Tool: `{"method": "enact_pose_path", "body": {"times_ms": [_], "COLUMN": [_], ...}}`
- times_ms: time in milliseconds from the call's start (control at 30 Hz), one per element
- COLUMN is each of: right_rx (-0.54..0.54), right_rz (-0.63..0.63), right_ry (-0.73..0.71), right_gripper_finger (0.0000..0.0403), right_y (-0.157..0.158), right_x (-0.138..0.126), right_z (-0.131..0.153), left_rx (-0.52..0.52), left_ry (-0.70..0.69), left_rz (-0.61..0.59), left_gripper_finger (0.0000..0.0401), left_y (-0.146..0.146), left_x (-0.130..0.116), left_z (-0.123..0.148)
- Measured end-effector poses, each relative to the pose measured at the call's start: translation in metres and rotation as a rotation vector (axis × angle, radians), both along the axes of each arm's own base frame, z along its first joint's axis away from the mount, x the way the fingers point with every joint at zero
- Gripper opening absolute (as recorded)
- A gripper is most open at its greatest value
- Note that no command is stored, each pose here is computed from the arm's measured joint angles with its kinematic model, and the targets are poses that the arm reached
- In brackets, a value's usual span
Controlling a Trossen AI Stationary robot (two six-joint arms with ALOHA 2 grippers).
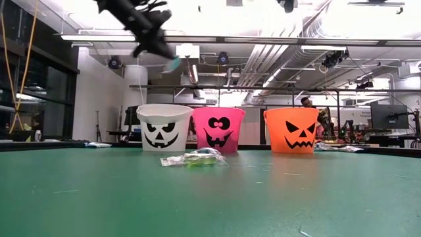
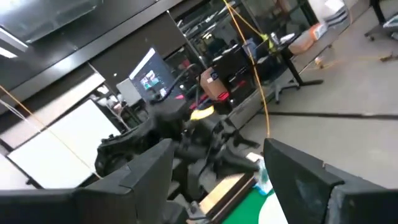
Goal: Sort candy by brand, put in halloween buckets
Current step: Put the blue gummy into the orange bucket
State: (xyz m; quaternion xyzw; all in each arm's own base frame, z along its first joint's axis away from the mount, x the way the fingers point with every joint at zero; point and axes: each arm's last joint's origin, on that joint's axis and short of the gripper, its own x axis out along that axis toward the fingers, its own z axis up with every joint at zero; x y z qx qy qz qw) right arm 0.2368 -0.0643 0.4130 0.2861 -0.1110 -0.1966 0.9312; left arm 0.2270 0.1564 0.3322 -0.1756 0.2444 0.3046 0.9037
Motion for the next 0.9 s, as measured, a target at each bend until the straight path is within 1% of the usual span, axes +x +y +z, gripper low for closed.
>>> {"method": "enact_pose_path", "body": {"times_ms": [100, 167, 367, 467, 533, 600, 667, 733, 800, 900], "right_rx": [-0.02, -0.019, -0.019, -0.019, -0.019, -0.018, -0.016, -0.016, -0.017, -0.009], "right_rz": [-0.007, -0.007, -0.006, -0.006, -0.006, -0.006, -0.006, -0.006, -0.007, -0.007], "right_ry": [0.011, 0.013, 0.014, 0.015, 0.014, 0.014, 0.013, 0.012, 0.008, 0.0], "right_gripper_finger": [0.0243, 0.0243, 0.0243, 0.0243, 0.0243, 0.0243, 0.0243, 0.0243, 0.0243, 0.0243], "right_y": [0.0, 0.0, 0.0, -0.001, 0.0, 0.0, 0.0, 0.0, -0.001, -0.001], "right_x": [0.0, 0.001, 0.001, 0.001, 0.001, 0.001, 0.001, 0.001, 0.001, 0.001], "right_z": [0.0, -0.001, -0.001, -0.001, -0.001, -0.001, -0.001, -0.001, -0.001, 0.0], "left_rx": [0.031, 0.058, 0.039, 0.055, 0.062, 0.059, 0.045, 0.036, 0.024, 0.028], "left_ry": [-0.087, -0.12, -0.237, -0.352, -0.433, -0.485, -0.498, -0.509, -0.507, -0.493], "left_rz": [-0.068, -0.105, -0.16, -0.166, -0.163, -0.156, -0.151, -0.172, -0.2, -0.204], "left_gripper_finger": [0.0, 0.0, 0.0, 0.0, 0.0, 0.0, 0.0, 0.0, 0.0, 0.0], "left_y": [-0.014, -0.021, -0.029, -0.028, -0.026, -0.023, -0.017, -0.011, -0.005, 0.003], "left_x": [0.038, 0.063, 0.127, 0.149, 0.16, 0.171, 0.183, 0.197, 0.211, 0.23], "left_z": [-0.006, -0.016, -0.063, -0.081, -0.091, -0.099, -0.103, -0.103, -0.103, -0.102]}}
